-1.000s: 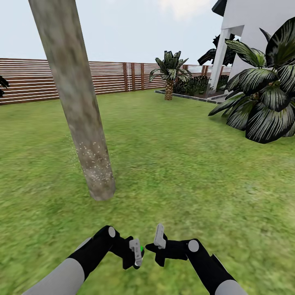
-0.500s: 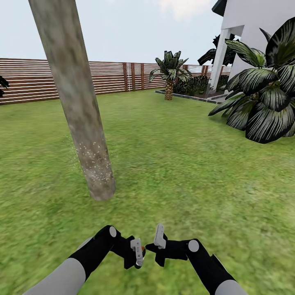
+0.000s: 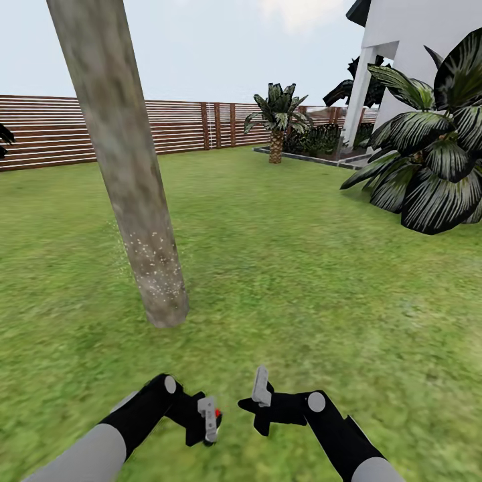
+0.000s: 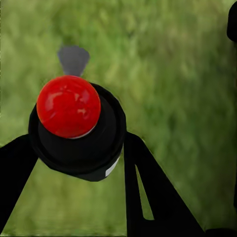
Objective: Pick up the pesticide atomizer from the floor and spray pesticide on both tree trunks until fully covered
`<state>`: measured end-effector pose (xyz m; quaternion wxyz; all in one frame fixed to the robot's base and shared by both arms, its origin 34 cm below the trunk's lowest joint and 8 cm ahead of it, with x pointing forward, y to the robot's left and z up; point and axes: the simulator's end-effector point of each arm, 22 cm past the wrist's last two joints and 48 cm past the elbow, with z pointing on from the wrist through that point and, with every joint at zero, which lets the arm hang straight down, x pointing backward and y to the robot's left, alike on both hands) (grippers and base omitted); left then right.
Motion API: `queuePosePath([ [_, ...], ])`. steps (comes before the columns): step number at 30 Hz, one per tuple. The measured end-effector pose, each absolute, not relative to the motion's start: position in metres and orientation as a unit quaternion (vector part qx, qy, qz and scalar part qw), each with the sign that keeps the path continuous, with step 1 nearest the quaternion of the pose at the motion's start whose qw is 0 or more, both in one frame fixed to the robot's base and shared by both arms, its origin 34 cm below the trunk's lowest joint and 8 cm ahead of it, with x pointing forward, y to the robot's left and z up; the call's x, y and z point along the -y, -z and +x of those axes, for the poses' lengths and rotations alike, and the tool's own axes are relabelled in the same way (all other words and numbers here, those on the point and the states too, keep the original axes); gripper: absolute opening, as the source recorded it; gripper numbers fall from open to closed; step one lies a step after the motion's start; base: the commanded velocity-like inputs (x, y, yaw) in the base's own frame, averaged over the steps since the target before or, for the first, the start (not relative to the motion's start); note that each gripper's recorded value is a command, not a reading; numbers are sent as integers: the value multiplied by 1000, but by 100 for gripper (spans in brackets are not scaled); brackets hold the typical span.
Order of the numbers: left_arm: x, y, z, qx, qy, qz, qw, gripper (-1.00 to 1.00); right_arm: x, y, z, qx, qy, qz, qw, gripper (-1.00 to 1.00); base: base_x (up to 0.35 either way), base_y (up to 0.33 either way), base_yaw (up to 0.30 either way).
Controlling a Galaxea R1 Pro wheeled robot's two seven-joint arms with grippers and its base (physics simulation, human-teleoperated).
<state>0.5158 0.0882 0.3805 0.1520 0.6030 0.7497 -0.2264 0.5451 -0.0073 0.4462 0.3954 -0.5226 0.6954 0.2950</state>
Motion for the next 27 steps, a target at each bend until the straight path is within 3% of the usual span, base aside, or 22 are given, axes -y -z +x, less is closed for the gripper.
queuePosePath([
  [8,-202,-358,513,-780,162,596,102,-100,10,-443,544,-698,-294,-522,392,-100,0,0,0],
  [9,-224,-356,512,-786,150,593,94,-100,10,-443,544,-698,-294,-522,392,100,0,0,0],
  [16,-304,-338,480,-817,121,561,46,-100,20,-431,540,-710,-291,-515,381,100,0,0,0],
  [19,-323,-322,471,-833,99,543,41,-100,79,-382,542,-770,-227,-475,361,100,0,0,0],
  [25,-305,-302,491,-901,93,399,144,-100,208,-291,519,-882,-4,-337,328,100,0,0,0],
  [27,-309,-295,503,-920,70,330,200,-100,233,-292,518,-894,27,-270,356,100,0,0,0],
])
